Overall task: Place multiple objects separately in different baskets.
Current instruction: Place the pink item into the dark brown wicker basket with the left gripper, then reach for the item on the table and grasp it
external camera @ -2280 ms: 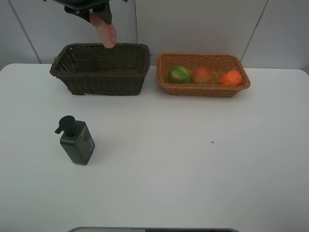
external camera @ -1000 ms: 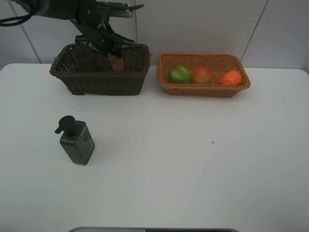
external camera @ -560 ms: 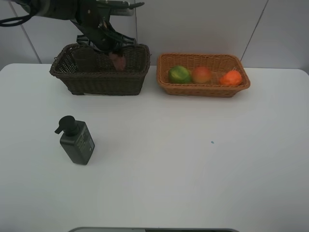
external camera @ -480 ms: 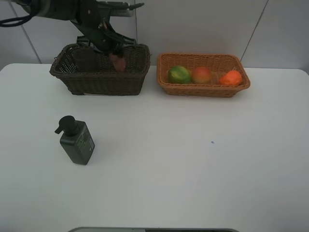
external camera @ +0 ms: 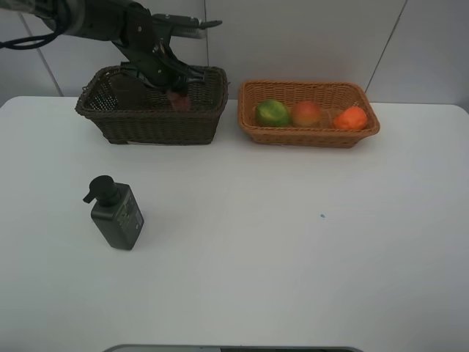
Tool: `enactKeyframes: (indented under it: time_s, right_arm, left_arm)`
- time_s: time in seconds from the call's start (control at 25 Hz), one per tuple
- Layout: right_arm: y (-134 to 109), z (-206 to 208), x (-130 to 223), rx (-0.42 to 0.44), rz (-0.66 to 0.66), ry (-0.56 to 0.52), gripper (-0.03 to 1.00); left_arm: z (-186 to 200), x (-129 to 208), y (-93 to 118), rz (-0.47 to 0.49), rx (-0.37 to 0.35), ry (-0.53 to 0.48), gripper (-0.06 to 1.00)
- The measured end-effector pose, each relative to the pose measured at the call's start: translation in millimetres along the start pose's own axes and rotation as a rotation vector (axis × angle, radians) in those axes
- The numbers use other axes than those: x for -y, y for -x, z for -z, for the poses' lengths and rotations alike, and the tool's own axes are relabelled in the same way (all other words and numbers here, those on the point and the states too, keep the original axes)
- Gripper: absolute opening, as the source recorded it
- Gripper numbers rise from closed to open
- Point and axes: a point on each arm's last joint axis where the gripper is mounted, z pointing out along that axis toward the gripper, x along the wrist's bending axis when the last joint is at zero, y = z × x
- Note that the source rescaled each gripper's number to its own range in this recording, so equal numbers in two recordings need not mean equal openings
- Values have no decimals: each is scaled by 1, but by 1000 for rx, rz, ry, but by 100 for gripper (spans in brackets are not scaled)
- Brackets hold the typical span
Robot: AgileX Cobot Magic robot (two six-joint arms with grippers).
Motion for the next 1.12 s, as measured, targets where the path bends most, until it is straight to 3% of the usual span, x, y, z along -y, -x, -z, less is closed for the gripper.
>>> enactKeyframes:
  time_s: [0.04,0.16,0.28,0.64,0.84,1.12]
  right_arm:
    - [0,0,0,0,0,0,99]
    - [0,0,0,1,0,0,99]
    - [0,0,0,1,0,0,99]
    - [0,0,0,1,0,0,99]
    - [0,0,0,1,0,0,99]
    - [0,0,0,1,0,0,99]
  left_arm:
    - [0,0,0,-4,0,0,51]
    - [0,0,0,-10,0,0,84]
    - [2,-1,0,-10,1,5,96]
    - [39,-22,3,-9,9,69,98]
    - [72,-29,18,-45,24,64,98]
    - [135,-3,42,-119,109,41,98]
